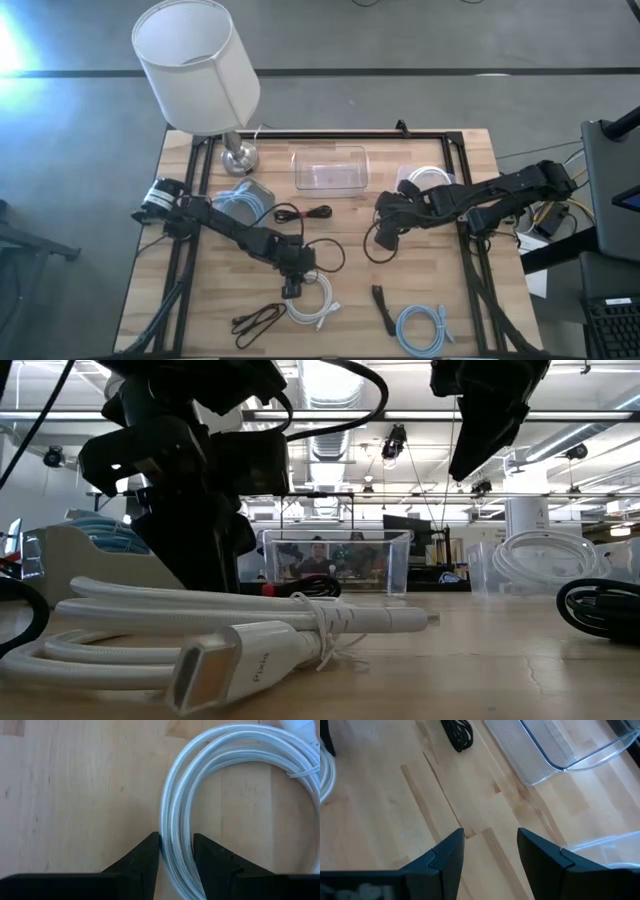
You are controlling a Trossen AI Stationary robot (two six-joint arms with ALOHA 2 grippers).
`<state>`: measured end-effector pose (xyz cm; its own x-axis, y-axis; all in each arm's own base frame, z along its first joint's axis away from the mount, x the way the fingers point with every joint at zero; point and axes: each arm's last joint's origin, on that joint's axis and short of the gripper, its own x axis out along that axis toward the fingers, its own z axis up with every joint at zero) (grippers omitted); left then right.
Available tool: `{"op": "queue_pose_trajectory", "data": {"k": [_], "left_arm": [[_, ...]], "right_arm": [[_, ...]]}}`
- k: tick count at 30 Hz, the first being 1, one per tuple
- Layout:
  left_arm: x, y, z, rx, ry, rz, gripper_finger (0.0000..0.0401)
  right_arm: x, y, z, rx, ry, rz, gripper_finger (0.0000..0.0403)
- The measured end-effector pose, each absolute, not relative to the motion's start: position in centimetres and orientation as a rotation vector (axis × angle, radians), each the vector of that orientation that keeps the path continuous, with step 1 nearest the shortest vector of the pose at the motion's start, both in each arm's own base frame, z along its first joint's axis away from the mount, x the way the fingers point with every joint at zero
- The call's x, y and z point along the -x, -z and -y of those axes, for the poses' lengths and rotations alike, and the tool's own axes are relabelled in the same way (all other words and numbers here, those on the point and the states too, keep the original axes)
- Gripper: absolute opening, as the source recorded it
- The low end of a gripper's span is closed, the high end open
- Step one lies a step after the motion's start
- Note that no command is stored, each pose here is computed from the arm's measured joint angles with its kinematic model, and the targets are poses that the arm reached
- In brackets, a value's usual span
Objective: Pick & Place USB Port
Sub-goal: Put the white USB cable into the right transparent bin
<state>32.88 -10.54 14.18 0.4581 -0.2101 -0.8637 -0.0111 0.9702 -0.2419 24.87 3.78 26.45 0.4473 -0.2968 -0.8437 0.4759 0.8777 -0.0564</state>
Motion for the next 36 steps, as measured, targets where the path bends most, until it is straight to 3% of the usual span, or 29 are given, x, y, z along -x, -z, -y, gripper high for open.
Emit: {"op": "queue_pose_trajectory", "data": {"k": [4,11,36], "left_arm": [[-32.9,-14.2,10.5,0.202,0.121,-1.086,0.0112],[-33.0,-14.2,10.2,0.169,0.126,-1.08,0.0036],[-35.7,-21.9,6.9,-0.372,-0.277,-0.755,0.0051]], "right_arm": [[-25.1,-26.3,-3.8,-0.198,0.468,-0.977,0.0178],[-25.4,-25.9,-3.9,-0.213,0.454,-0.938,0.0178],[-27.2,-23.3,-4.7,-0.413,0.249,-0.684,0.0178]]}}
